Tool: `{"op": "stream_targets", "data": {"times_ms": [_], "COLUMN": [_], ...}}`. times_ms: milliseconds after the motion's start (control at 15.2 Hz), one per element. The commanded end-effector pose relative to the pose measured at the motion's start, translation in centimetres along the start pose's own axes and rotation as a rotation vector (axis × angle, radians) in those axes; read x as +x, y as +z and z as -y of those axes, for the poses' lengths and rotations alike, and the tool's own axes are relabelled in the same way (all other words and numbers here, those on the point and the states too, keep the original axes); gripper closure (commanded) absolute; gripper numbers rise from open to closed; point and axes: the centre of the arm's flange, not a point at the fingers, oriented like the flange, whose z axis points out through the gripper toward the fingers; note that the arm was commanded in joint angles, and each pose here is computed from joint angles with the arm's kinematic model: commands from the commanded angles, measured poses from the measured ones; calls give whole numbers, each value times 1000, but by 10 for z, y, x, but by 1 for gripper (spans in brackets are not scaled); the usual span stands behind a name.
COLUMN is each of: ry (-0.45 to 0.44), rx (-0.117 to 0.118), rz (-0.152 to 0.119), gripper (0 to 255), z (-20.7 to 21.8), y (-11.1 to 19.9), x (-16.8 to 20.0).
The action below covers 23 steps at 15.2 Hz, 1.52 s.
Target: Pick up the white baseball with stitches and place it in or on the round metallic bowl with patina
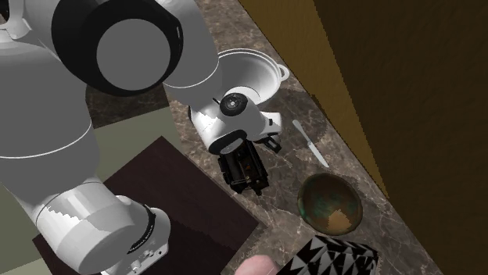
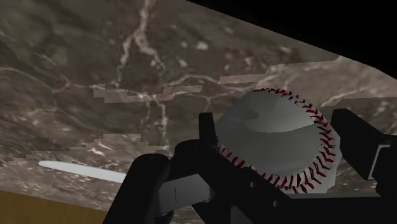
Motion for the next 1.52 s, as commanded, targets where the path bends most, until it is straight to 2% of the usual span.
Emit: {"op": "stream_targets", "data": {"times_ms": [0, 1452], "ry": [-1, -1], "rx": [0, 0], "rz": [0, 0], "gripper": [255, 255], "z": [0, -12], "y": [0, -101], "x": [0, 43]}}
